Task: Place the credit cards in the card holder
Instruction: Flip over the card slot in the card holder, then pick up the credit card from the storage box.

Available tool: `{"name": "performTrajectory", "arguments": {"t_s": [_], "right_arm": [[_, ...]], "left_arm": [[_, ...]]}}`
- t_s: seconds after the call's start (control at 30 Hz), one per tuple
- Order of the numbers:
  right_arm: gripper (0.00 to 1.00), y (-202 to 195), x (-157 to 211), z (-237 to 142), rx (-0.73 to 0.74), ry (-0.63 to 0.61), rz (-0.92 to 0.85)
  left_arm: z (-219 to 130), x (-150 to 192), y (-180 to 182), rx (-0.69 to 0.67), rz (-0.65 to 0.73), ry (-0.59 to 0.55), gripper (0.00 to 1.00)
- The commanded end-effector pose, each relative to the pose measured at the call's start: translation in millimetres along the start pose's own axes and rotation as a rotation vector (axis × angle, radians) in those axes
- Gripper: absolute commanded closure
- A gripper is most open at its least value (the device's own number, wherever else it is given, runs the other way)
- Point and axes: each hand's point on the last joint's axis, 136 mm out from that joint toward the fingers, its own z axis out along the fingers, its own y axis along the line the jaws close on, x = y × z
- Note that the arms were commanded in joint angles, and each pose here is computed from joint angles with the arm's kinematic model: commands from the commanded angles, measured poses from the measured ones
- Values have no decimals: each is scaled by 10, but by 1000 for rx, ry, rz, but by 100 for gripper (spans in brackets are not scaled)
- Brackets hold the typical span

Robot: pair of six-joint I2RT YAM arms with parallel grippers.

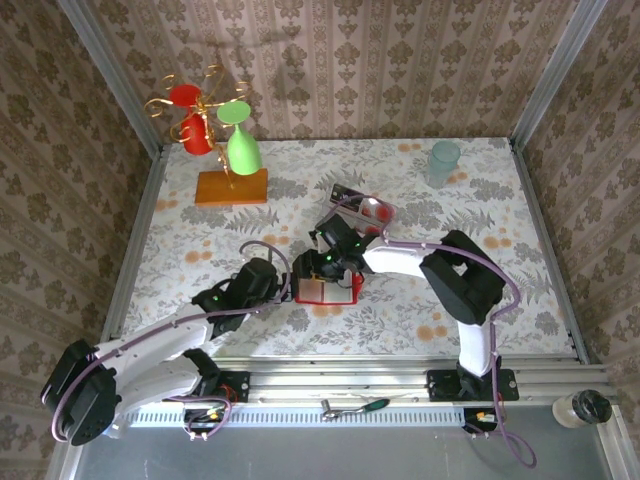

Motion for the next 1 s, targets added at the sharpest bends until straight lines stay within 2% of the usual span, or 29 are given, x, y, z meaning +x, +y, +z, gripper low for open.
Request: {"name": "performTrajectory", "arguments": {"t_s": [0.0, 0.47, 0.63, 0.8, 0.97], "right_arm": [[44, 67, 16, 61, -14, 25, 3], [48, 50, -62, -319, -6, -26, -28], [55, -44, -29, -356, 11, -30, -24], [69, -150, -46, -393, 26, -39, -9], [69, -159, -328, -759, 55, -112, -42]], "left_arm": [[-8, -52, 52, -17, -26, -28, 0], [112, -4, 6, -18, -19, 5, 0], [147, -27, -63, 2, -20, 7, 0], [183, -83, -161, 21, -12, 10, 0], [242, -87, -281, 37, 5, 21, 0]]}}
